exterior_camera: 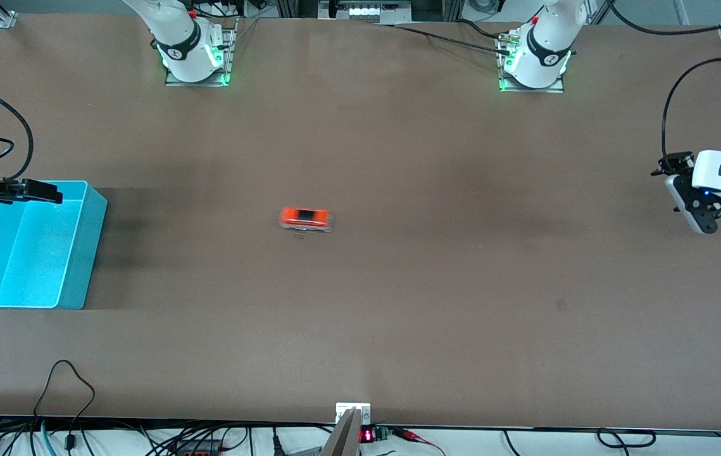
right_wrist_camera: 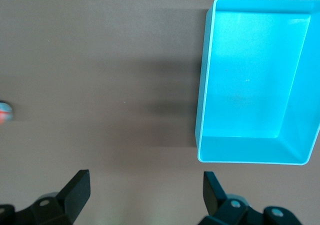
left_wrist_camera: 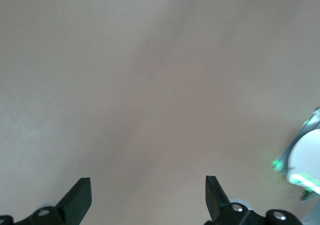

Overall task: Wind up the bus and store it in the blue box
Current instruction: 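Release the bus and raise the left gripper, letting it roll, then move the right gripper over the bus beside the blue box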

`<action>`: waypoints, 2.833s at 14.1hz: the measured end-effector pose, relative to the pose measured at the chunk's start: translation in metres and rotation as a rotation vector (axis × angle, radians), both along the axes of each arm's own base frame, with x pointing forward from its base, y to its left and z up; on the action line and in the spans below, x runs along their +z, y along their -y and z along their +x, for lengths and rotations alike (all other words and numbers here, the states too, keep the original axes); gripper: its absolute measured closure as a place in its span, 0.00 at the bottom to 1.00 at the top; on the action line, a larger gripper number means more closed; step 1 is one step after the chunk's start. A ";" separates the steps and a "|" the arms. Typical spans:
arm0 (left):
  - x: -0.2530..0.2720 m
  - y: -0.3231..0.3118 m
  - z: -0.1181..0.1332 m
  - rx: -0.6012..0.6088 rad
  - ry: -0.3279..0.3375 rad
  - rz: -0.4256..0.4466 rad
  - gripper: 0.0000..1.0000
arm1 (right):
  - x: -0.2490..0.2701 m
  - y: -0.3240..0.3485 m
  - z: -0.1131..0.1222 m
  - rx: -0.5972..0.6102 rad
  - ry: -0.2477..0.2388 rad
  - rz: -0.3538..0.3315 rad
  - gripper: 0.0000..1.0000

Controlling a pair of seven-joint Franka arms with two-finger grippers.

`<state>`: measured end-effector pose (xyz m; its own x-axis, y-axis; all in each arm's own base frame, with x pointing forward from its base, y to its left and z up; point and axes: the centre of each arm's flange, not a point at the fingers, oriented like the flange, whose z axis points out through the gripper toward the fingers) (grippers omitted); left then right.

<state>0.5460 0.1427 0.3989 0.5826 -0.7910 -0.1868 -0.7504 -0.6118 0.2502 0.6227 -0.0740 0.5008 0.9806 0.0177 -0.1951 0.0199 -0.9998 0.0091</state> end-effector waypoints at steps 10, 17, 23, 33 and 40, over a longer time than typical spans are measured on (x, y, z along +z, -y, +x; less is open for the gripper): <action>0.039 0.014 -0.020 0.240 -0.040 0.099 0.00 | 0.000 0.000 0.000 0.000 -0.001 0.000 0.00; 0.040 0.015 -0.021 0.286 -0.046 0.116 0.00 | -0.001 0.000 0.000 0.000 -0.003 0.000 0.00; 0.084 0.059 -0.007 0.506 -0.012 0.188 0.00 | -0.026 0.000 0.000 0.000 -0.050 0.004 0.00; 0.153 0.161 0.025 0.762 0.097 0.263 0.00 | -0.111 -0.007 -0.045 0.188 -0.065 0.063 0.00; 0.201 0.180 0.005 0.930 0.257 0.267 0.00 | -0.171 0.021 -0.084 0.762 -0.004 0.179 0.00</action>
